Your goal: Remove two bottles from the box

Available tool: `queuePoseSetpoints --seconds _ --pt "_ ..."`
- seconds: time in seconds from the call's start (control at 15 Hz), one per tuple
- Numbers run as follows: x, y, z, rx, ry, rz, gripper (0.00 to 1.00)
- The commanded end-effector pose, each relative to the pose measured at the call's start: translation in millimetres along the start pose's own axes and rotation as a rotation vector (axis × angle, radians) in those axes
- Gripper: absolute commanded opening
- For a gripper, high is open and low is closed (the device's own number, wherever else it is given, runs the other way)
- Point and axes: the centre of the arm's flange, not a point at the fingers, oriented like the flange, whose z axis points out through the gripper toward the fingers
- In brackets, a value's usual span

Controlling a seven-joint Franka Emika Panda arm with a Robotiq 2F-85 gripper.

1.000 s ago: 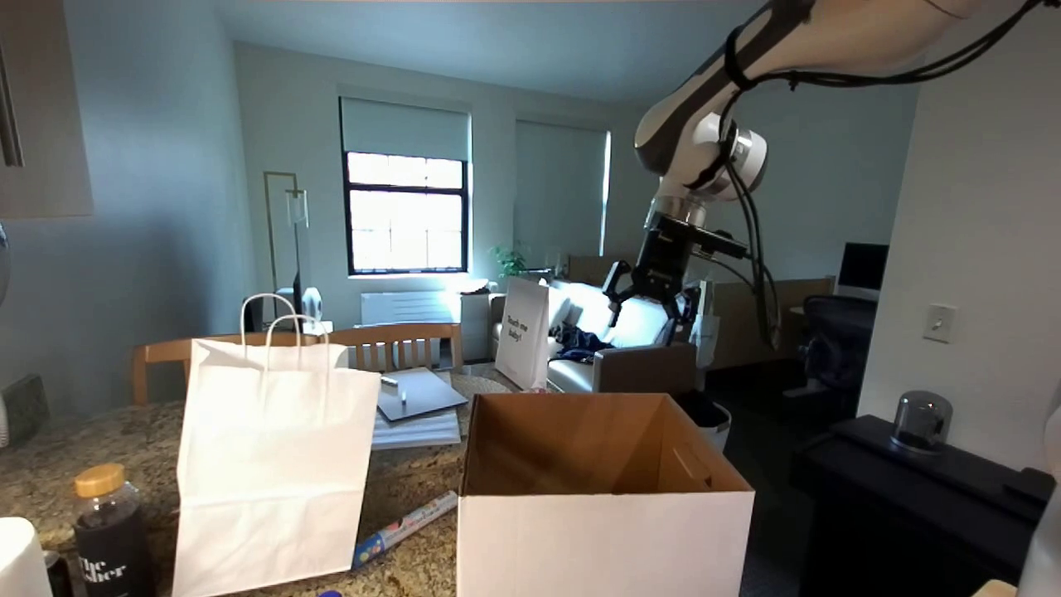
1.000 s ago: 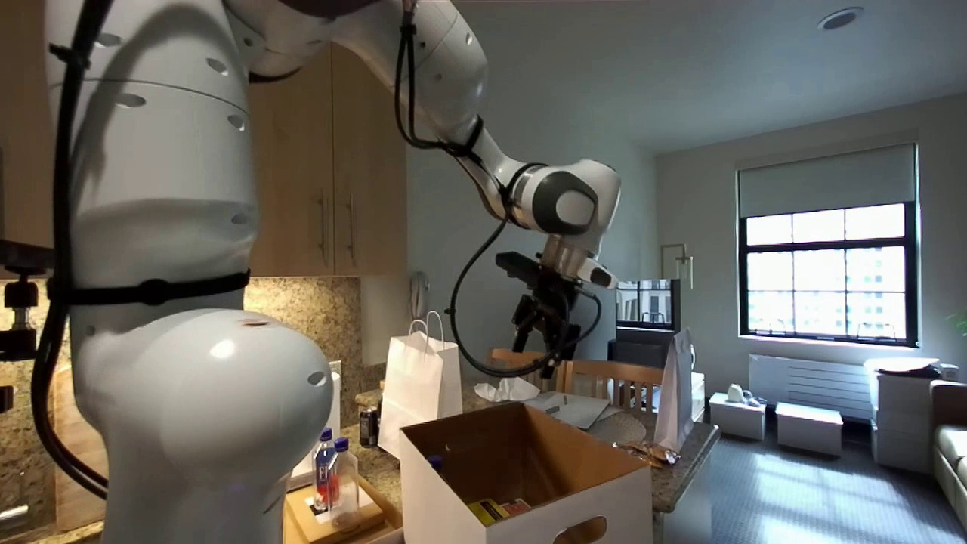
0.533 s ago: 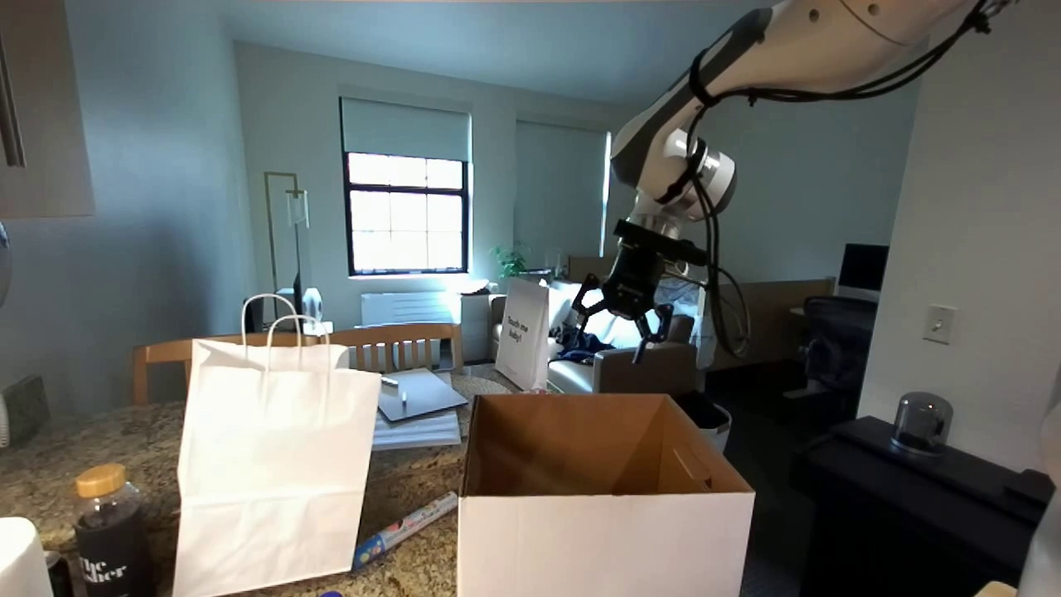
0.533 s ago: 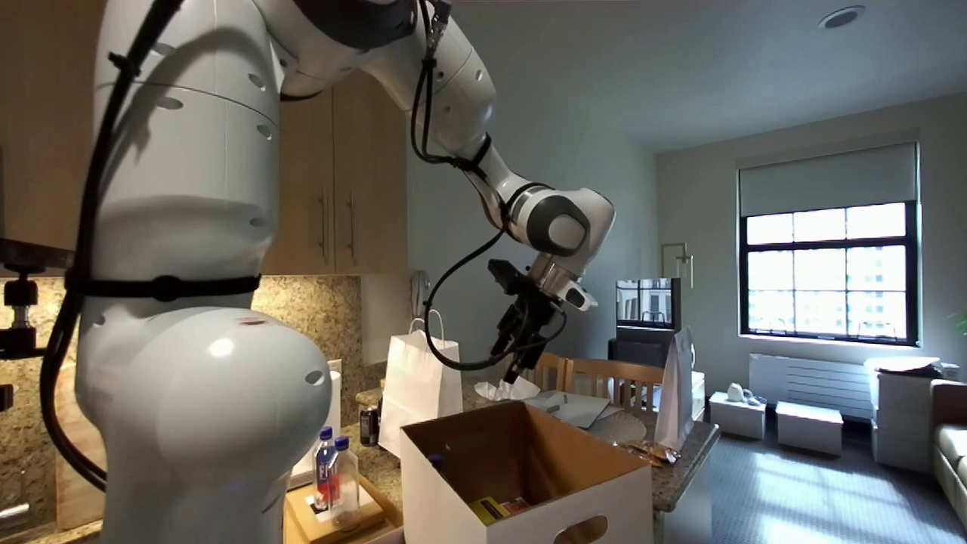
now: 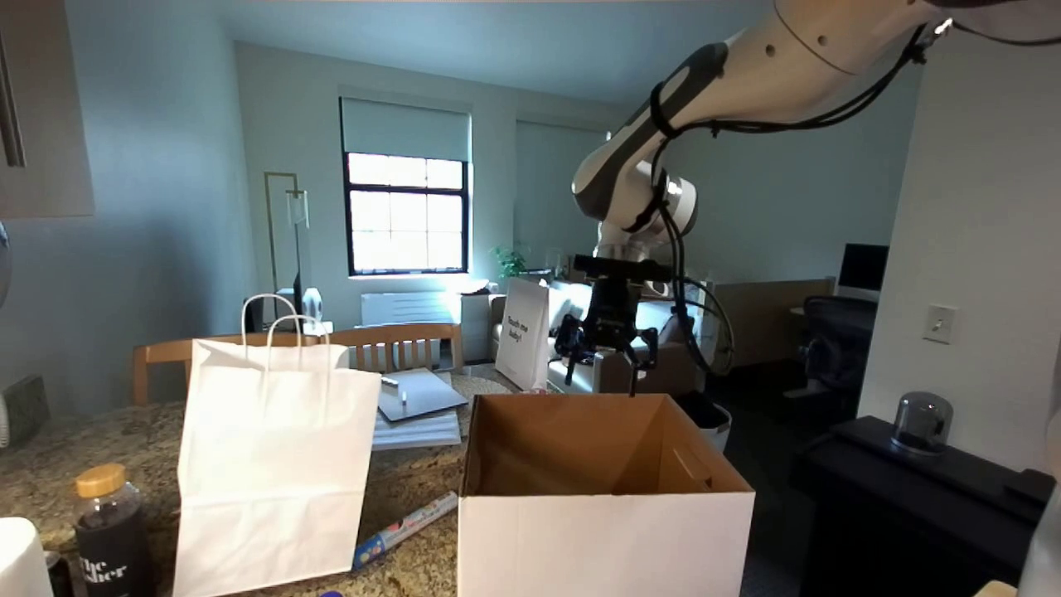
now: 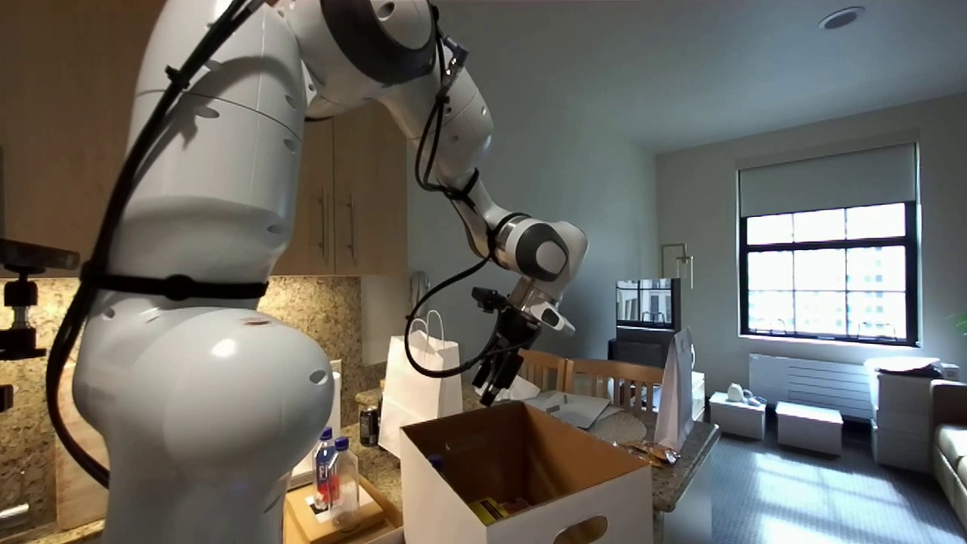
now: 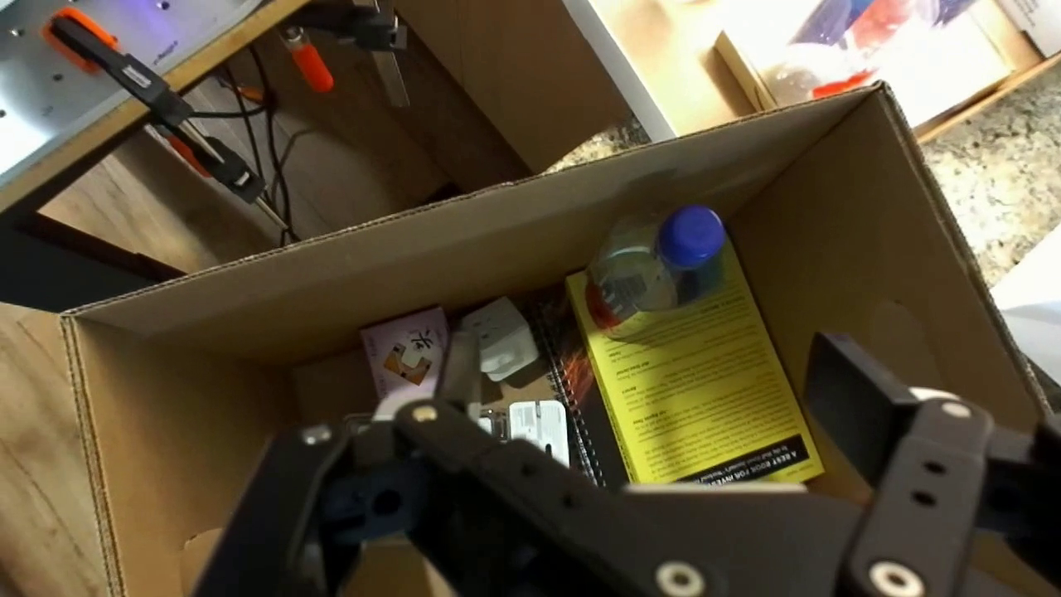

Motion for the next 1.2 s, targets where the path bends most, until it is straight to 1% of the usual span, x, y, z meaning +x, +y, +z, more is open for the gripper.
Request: queuePoseSetpoints --seconds 0.0,0.2,0.4,0.67,0.73,0.87,0.93,1.0,1.13 --pt "10 -4 22 -0.019 -0.012 0.014 1.00" --pt "18 5 26 -0.035 -0.007 0.027 1.00" --pt "29 5 29 -0.085 -0.008 0.013 1.00" --pt "28 12 32 -0.102 0.020 -0.008 1.00" --pt "26 12 35 -0.096 0.019 -0.010 1.00" --pt "24 12 41 -0.079 0.031 0.055 1.00" --pt "23 13 45 -0.026 0.070 0.111 1.00" --pt "23 12 48 -0.005 0.108 0.150 1.00" --pt "26 9 61 0.064 0.179 0.207 1.00"
